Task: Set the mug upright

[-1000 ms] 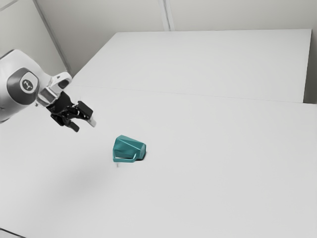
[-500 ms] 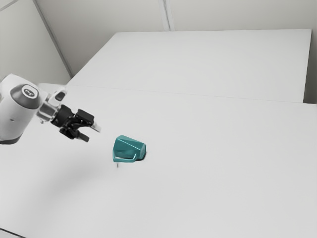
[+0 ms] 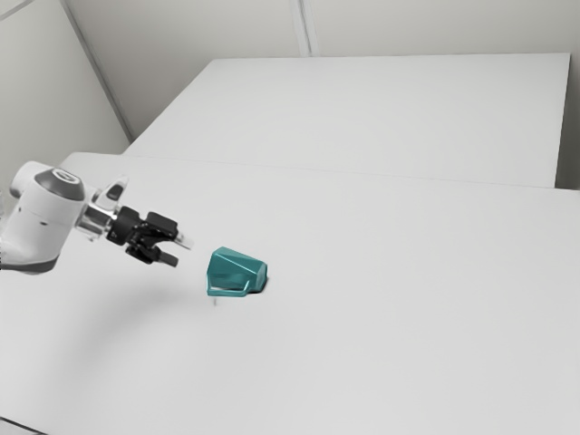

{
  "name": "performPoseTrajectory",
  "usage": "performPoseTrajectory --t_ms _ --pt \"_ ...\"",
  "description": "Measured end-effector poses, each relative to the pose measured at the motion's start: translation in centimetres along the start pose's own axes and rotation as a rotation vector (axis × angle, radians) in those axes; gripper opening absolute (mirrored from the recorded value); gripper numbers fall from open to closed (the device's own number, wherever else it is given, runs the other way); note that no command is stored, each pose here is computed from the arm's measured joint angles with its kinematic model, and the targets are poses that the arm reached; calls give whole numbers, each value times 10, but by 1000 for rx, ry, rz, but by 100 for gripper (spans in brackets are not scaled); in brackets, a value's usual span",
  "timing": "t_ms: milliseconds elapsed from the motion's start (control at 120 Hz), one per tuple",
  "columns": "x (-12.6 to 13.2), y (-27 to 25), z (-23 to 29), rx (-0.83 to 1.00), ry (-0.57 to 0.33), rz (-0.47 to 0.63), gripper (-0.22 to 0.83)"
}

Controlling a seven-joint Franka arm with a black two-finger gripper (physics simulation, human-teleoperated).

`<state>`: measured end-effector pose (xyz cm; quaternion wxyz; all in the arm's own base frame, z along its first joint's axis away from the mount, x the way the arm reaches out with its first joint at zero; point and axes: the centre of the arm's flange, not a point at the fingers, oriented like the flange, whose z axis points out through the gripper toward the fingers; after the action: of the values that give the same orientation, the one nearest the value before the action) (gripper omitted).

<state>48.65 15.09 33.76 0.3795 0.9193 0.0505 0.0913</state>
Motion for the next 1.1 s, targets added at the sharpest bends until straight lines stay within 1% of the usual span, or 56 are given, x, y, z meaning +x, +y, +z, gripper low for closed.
performPoseTrajectory --t_ms 158,500,792,1100 --pt "5 -4 13 -52 -8 38 58" --pt "1 -19 27 -173 -5 87 57" --pt "12 -32 49 -225 -23 128 57" --pt "18 -31 75 -273 -41 164 56"
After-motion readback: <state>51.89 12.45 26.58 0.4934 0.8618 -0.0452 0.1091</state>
